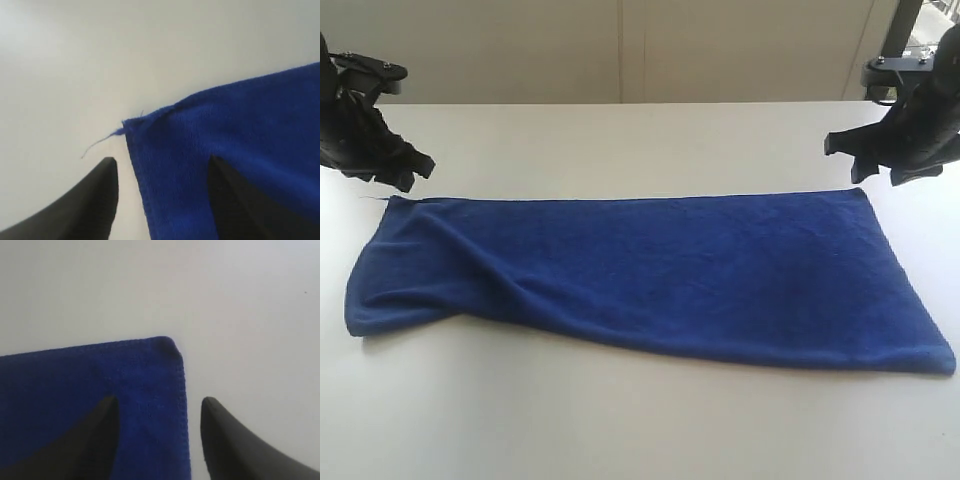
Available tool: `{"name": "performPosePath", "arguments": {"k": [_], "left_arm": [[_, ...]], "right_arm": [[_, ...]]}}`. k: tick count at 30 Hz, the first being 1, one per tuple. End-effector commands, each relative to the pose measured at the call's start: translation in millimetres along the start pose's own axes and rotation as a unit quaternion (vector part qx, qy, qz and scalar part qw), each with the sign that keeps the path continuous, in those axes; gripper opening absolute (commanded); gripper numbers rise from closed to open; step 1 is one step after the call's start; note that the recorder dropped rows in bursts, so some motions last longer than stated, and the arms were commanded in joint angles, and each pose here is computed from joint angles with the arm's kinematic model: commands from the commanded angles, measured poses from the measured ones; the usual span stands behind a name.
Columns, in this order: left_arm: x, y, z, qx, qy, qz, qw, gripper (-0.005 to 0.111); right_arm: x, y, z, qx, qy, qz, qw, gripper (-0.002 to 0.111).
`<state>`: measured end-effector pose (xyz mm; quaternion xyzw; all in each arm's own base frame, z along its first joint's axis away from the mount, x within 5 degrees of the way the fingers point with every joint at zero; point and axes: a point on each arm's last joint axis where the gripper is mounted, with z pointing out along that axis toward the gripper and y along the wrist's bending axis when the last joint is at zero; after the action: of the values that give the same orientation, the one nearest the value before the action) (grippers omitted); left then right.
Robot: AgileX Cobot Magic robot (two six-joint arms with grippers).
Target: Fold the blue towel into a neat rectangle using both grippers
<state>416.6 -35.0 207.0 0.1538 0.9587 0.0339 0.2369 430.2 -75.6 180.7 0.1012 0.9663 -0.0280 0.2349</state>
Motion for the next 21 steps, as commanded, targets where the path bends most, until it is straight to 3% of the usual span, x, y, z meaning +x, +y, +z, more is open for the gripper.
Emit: {"name": "performPosePath", "arguments": {"k": [1, 21], "left_arm": [[-10, 6.2, 16, 0.012, 0.023, -0.013, 1.000, 0.059], [-10, 6.8, 57, 0.020, 0.034, -0.010, 0.999, 0.059]], "right_arm": [[-11, -5, 16, 0.003, 0.002, -0.004, 1.000, 0.049], [-15, -19, 68, -0.002, 0.025, 0.020, 0.999, 0.049]]}}
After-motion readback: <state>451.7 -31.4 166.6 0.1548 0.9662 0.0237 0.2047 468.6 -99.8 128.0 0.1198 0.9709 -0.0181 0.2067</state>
